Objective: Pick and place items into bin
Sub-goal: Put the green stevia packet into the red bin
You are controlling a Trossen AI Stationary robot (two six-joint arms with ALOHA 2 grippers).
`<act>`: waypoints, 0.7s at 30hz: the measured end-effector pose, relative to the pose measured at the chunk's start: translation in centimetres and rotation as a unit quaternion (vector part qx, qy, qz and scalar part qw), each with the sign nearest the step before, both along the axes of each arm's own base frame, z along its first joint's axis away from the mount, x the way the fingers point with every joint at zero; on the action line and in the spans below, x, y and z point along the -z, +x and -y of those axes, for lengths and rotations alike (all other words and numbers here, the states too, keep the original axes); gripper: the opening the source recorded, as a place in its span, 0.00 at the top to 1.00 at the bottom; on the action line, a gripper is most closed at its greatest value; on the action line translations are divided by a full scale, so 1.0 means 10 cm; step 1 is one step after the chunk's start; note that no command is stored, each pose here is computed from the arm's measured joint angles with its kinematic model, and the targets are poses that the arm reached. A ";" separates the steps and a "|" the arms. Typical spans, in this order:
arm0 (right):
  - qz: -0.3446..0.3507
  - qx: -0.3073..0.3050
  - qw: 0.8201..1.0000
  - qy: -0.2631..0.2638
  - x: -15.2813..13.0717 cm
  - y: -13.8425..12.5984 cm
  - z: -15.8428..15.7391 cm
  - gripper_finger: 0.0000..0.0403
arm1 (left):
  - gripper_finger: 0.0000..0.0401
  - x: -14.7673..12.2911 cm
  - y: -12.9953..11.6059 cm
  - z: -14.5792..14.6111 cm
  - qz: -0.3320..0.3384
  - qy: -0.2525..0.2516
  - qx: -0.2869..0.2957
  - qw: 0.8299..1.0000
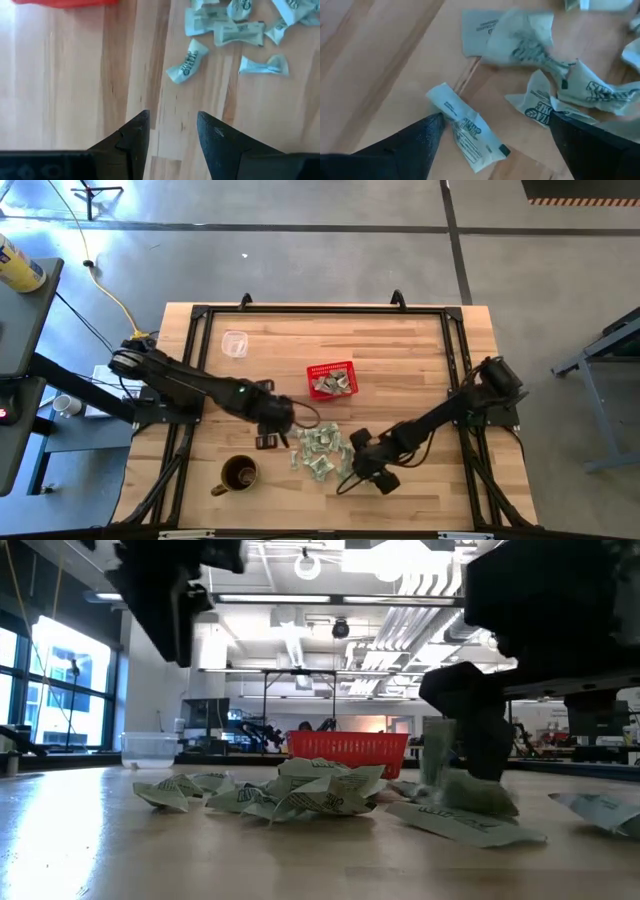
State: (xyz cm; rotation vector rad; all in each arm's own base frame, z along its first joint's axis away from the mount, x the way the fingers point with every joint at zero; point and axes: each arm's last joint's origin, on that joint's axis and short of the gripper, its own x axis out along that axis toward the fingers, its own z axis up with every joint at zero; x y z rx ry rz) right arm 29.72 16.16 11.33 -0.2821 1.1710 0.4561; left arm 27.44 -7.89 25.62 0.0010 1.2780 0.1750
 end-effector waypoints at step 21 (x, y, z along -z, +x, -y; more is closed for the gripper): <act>0.042 0.106 0.993 0.011 -0.40 -0.16 -0.30 0.26 | 0.51 0.07 -0.26 0.10 0.067 -0.006 -0.040 0.997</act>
